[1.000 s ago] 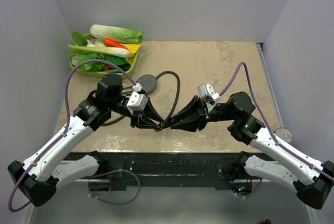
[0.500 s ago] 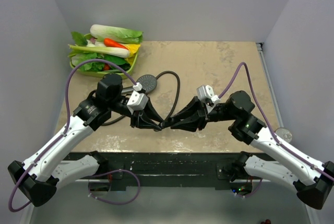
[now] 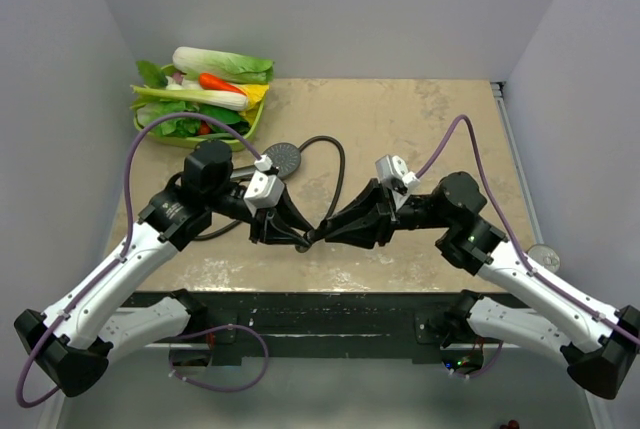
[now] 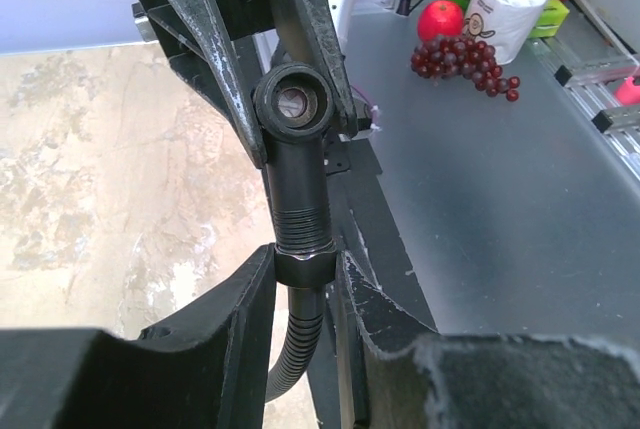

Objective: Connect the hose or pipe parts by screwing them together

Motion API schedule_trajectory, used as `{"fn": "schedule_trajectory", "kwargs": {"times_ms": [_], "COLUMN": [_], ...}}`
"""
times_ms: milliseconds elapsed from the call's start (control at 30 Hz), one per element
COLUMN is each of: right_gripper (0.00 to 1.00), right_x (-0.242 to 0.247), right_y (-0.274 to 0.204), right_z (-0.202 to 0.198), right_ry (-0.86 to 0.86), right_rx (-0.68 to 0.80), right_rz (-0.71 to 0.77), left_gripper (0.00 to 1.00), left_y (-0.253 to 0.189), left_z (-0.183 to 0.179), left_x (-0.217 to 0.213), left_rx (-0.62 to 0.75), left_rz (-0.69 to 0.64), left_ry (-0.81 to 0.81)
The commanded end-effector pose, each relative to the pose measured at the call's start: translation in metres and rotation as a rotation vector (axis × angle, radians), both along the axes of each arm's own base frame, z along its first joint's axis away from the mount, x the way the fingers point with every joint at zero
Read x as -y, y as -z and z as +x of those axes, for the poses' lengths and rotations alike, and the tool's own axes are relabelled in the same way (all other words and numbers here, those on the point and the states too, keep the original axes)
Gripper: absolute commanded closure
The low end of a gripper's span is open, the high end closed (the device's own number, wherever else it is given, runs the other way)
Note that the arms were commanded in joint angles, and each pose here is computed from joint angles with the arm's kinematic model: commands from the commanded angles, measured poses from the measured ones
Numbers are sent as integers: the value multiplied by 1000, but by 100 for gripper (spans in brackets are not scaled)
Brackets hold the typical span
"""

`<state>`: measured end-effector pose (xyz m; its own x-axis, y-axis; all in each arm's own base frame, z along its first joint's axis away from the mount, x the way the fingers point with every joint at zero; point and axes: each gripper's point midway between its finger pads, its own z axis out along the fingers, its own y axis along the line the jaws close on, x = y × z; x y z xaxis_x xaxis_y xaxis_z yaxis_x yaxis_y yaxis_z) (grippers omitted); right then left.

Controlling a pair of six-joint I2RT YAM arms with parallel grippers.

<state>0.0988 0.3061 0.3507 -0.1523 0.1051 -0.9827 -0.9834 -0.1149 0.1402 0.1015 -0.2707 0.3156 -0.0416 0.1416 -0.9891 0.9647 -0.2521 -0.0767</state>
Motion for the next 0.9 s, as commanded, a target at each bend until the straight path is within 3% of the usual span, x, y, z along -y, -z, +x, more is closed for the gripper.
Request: {"fn": "schedule_trajectory", "kwargs": {"times_ms": [0,367,867], "right_gripper": [100,100,100], "right_x": [-2,-4,-8], "right_y": [12,23,24], "right_z": [12,13,29], "right_ry": [74,97,238], "right_rx": [-70,-104,-235], "right_rz": [-36,-135,-125], "left_gripper": [100,100,100], "left_y": [-32,-12,-6], "left_z": [15,41,74], "left_x": [6,7,3], "left_rx": [174,211,253], "left_rz": [-94,-18,25], "left_ry": [-54,-173,-346]}}
